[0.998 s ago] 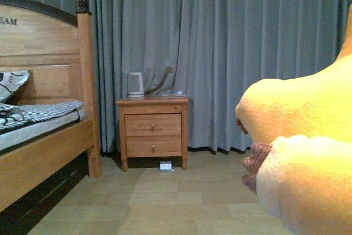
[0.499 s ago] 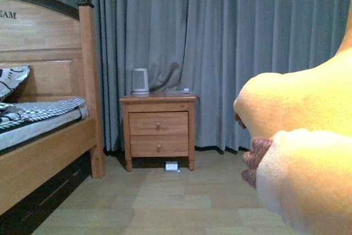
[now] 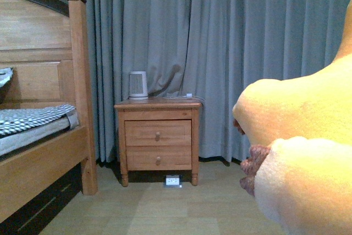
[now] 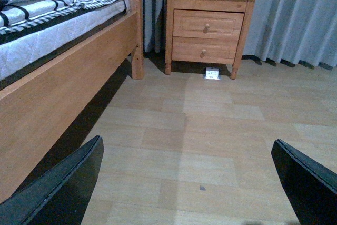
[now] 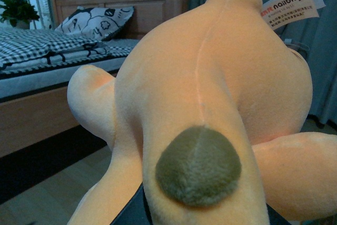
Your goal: Put away toys
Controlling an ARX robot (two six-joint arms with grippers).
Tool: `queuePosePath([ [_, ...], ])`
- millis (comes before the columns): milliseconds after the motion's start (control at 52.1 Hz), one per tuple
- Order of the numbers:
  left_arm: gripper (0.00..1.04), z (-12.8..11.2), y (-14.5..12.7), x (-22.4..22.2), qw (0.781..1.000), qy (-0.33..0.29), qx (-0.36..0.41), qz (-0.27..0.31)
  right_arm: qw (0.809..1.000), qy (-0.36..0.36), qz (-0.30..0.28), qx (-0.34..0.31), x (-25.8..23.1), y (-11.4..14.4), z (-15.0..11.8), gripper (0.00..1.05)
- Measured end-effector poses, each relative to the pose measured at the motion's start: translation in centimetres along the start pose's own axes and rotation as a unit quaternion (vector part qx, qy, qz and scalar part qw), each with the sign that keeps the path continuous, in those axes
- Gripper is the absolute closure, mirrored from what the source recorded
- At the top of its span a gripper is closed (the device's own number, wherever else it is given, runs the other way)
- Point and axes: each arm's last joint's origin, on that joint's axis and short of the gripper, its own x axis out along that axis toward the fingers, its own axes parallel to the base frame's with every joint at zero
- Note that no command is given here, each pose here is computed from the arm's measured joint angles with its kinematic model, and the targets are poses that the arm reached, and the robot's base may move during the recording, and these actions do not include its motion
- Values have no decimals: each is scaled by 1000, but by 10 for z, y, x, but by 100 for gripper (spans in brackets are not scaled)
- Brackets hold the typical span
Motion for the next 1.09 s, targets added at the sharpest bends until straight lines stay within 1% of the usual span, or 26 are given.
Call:
queuePosePath([
  [1094, 6, 0, 0, 0, 1000, 0, 0, 0, 1000, 0, 0, 0, 0, 0, 0, 88],
])
